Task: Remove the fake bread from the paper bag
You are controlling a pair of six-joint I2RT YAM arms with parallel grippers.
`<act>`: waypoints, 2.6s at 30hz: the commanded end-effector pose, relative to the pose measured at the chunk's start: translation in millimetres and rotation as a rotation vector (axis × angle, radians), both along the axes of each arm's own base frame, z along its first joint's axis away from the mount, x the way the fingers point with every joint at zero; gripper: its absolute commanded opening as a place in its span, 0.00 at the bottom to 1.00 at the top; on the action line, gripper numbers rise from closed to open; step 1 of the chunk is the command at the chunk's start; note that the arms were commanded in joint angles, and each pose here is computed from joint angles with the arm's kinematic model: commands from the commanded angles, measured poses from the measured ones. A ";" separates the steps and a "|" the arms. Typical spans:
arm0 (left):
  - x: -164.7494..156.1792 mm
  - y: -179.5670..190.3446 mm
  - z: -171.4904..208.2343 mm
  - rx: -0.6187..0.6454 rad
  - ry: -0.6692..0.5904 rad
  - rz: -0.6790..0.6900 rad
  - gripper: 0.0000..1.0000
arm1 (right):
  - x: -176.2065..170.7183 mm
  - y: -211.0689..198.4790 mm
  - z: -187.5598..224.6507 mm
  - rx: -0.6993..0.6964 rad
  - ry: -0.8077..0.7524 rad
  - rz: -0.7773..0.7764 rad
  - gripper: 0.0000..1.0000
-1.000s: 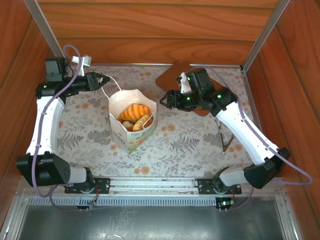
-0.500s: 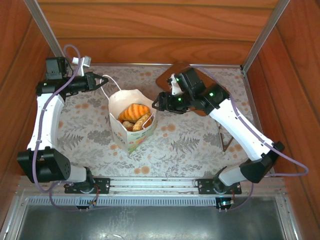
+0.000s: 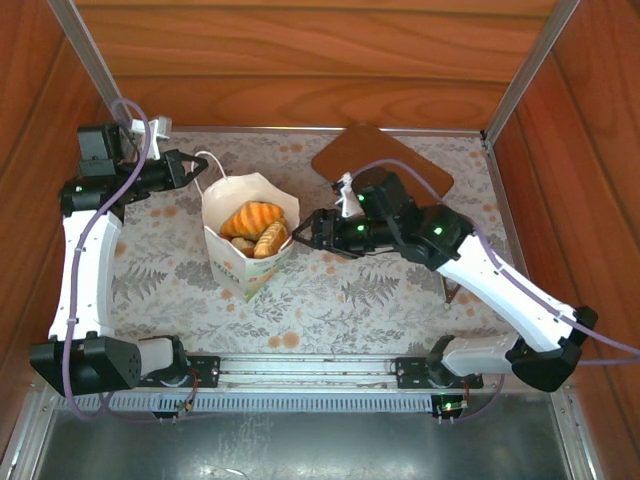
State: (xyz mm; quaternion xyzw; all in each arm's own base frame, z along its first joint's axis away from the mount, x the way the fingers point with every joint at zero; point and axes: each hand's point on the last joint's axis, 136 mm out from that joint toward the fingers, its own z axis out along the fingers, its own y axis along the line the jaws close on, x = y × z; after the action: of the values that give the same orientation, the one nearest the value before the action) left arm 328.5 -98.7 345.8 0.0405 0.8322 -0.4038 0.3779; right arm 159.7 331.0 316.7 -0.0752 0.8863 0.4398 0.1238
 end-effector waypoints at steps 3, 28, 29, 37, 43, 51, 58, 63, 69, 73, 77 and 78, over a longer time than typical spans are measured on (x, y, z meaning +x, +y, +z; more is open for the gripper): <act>-4.1 2.7 -3.1 -0.002 0.011 0.024 0.00 | 18.5 36.9 17.0 0.134 -0.031 -0.039 0.69; -2.2 13.1 -3.7 0.038 0.006 0.099 0.00 | 65.9 61.7 54.1 0.132 -0.252 -0.062 0.16; -1.9 13.6 -4.0 0.040 0.007 0.102 0.00 | 70.3 60.0 54.6 0.124 -0.261 -0.063 0.13; -1.6 10.7 -2.9 0.016 0.020 0.088 0.05 | 88.3 51.6 70.3 0.142 -0.309 0.020 0.06; -1.4 2.1 2.4 -0.030 0.029 0.034 0.11 | 99.6 48.7 72.2 0.144 -0.293 0.113 0.05; -2.5 -3.7 4.1 -0.083 0.062 0.000 0.23 | 113.2 38.1 77.6 0.117 -0.313 0.136 0.07; -1.6 -5.0 16.7 -0.148 0.074 -0.033 0.24 | 125.2 33.4 64.9 0.066 -0.292 0.142 0.08; 0.8 -3.0 15.2 -0.146 0.079 -0.022 0.24 | 127.5 30.3 65.2 0.058 -0.297 0.135 0.09; 1.9 -3.6 15.5 -0.151 0.082 -0.029 0.10 | 127.1 29.0 61.8 0.056 -0.292 0.127 0.10; 1.6 -2.8 19.2 -0.144 0.067 -0.023 0.08 | 126.9 24.4 58.3 0.037 -0.296 0.113 0.11; 1.5 -0.7 23.0 -0.126 0.048 -0.008 0.00 | 126.6 21.9 52.9 0.020 -0.292 0.113 0.22; 2.7 1.6 23.6 -0.115 0.040 0.008 0.00 | 124.7 17.6 58.6 0.020 -0.307 0.105 0.28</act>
State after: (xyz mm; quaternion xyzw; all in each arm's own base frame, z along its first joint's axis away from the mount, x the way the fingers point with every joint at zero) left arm 331.9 -101.2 349.9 -0.0055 0.8225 -0.4620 0.3316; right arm 289.6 361.5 358.9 -0.1799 0.8552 0.4381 0.2107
